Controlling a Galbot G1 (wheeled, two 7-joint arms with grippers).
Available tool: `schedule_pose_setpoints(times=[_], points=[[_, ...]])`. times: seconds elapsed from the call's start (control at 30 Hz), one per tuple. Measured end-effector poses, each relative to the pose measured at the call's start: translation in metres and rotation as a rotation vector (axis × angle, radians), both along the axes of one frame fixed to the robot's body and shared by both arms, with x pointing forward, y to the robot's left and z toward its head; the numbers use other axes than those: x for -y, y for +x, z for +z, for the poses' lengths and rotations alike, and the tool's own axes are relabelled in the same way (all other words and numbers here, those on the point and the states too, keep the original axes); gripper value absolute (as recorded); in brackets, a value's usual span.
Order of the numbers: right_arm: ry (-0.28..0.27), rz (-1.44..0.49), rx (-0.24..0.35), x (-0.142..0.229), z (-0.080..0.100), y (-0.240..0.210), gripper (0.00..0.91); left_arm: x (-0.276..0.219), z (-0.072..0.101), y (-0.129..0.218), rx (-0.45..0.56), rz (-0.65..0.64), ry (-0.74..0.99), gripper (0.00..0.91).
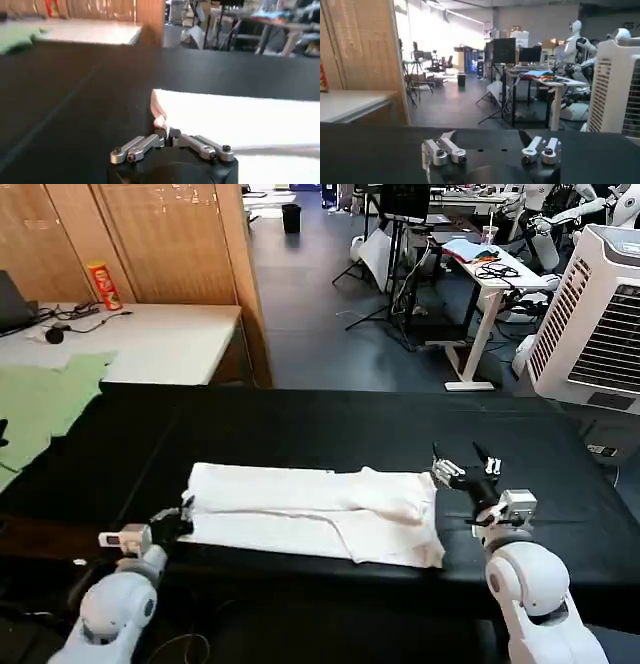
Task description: Fold and organize the clothes.
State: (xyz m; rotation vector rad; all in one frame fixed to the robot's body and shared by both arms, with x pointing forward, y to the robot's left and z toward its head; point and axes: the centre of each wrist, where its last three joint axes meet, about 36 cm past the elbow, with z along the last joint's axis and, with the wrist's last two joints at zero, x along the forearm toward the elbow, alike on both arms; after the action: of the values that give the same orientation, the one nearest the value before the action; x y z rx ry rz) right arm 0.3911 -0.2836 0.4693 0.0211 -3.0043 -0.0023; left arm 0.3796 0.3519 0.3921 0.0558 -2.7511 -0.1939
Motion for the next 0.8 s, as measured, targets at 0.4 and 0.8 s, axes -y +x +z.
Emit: schedule_pose_setpoints(times=[0.4,0.8], points=[[0.001,-0.002,-0.018,-0.014,-0.009,-0.009,0.878,-0.072,0.029,0.007,0.083,0.018,0.397,0.0],[-0.028,-0.043,-0.025,-0.009,-0.011,-0.027,0.878,0.08,0.046,-0.005,0.081,-0.106,-0.027,0.0]])
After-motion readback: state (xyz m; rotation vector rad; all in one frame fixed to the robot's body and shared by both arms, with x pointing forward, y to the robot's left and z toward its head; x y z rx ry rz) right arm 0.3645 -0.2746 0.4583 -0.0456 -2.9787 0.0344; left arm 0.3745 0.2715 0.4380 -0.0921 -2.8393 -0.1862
